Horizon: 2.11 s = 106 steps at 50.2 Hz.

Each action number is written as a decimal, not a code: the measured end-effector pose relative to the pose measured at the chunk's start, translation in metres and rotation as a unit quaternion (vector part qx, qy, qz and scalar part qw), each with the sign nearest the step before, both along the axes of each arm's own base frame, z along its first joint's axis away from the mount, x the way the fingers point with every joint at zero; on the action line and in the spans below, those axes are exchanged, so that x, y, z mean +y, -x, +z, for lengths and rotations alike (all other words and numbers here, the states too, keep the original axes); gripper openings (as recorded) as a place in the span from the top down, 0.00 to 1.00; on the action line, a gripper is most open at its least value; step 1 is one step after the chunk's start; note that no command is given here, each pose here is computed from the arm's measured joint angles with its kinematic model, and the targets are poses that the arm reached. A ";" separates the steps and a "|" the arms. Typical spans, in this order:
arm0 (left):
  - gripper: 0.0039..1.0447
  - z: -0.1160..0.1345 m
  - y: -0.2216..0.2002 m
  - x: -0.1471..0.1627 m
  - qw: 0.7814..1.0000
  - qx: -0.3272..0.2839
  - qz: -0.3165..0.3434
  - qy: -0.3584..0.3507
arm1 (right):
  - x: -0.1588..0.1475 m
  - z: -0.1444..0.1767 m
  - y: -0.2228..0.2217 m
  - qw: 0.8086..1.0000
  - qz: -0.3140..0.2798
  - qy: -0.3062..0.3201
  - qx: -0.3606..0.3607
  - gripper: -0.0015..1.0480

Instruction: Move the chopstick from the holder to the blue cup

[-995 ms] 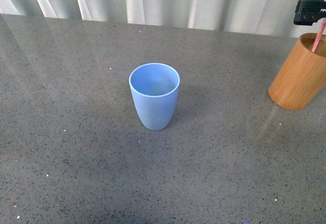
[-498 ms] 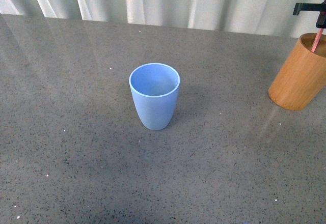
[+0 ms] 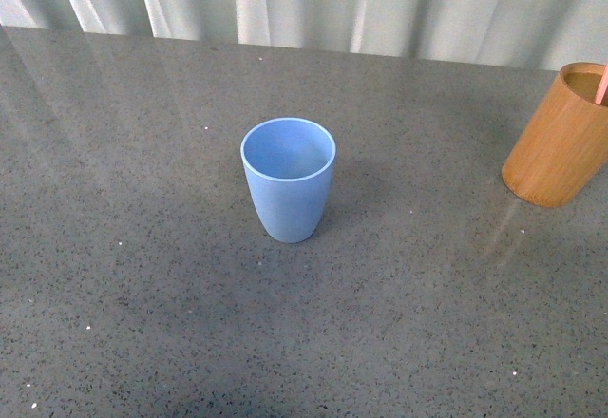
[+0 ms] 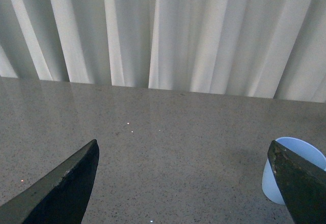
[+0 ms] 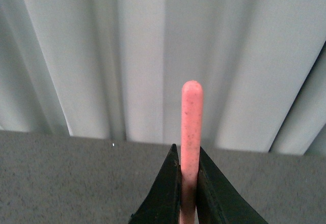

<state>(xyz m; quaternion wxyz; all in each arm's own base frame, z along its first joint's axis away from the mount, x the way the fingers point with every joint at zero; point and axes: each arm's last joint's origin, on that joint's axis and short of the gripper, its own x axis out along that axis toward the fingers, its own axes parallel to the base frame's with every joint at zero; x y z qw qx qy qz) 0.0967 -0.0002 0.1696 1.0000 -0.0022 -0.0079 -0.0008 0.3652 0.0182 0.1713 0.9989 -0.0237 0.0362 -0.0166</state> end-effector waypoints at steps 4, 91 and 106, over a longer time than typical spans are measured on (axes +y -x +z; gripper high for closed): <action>0.06 0.000 0.000 0.000 1.000 0.000 0.000 0.000 | 0.005 0.009 0.004 0.999 0.008 0.014 -0.029 0.97; 0.06 0.000 0.000 0.000 1.000 0.000 0.000 0.000 | 0.199 0.002 0.057 0.967 0.241 -0.079 -0.020 0.72; 0.06 0.000 0.000 0.000 1.000 0.000 0.000 0.000 | 0.198 0.000 0.058 0.968 0.236 -0.081 -0.013 0.28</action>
